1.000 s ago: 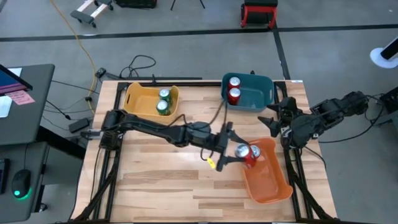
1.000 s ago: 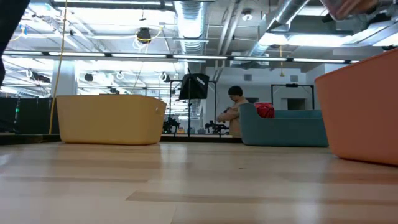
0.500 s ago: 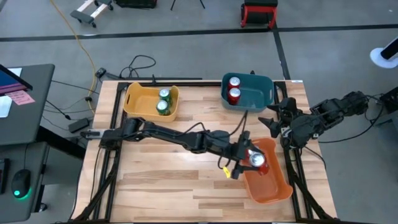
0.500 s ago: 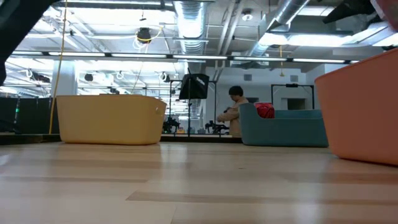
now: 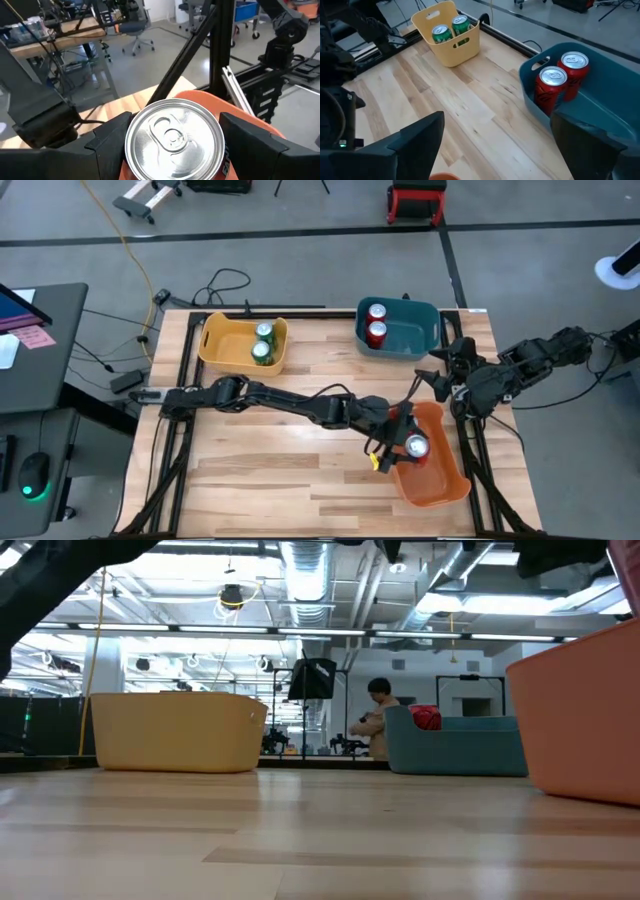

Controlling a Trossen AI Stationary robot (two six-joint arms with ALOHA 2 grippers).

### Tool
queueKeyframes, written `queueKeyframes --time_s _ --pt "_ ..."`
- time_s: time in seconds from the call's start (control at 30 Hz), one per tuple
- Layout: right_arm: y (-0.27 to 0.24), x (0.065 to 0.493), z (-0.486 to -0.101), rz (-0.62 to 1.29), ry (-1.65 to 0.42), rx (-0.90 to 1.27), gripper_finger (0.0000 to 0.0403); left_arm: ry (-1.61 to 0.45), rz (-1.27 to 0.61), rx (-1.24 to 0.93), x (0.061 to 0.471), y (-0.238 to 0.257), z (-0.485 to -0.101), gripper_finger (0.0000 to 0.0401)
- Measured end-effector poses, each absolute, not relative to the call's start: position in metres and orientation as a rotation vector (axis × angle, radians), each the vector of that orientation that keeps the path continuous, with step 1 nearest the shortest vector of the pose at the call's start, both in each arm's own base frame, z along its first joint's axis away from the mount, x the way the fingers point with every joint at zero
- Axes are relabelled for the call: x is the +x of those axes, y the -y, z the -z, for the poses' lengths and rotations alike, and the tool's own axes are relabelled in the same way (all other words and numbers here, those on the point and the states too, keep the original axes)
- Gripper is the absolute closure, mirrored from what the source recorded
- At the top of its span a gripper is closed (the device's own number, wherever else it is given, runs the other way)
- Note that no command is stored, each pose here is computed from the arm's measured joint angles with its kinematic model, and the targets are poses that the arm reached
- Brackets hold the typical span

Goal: Sort soda cans
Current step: Put the red soda can into the orange bin

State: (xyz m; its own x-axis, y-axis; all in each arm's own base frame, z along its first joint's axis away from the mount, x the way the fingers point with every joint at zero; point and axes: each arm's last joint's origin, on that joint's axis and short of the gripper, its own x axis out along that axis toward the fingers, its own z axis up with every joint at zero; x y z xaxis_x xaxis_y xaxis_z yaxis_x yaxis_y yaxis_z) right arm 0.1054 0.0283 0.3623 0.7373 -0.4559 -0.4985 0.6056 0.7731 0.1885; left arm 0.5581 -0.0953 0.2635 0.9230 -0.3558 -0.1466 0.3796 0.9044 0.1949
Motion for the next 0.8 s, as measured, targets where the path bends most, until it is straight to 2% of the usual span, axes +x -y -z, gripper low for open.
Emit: queueKeyframes --time_s 0.5,0.8 --pt "-0.029 0.105 -0.362 0.584 -0.459 0.377 0.0019 -0.138 0.397 0.202 0.558 0.090 -0.254 0.0124" --pt "-0.033 0.107 -0.359 0.463 -0.571 0.385 0.0019 -0.195 0.404 0.212 0.557 0.090 -0.247 0.0123"
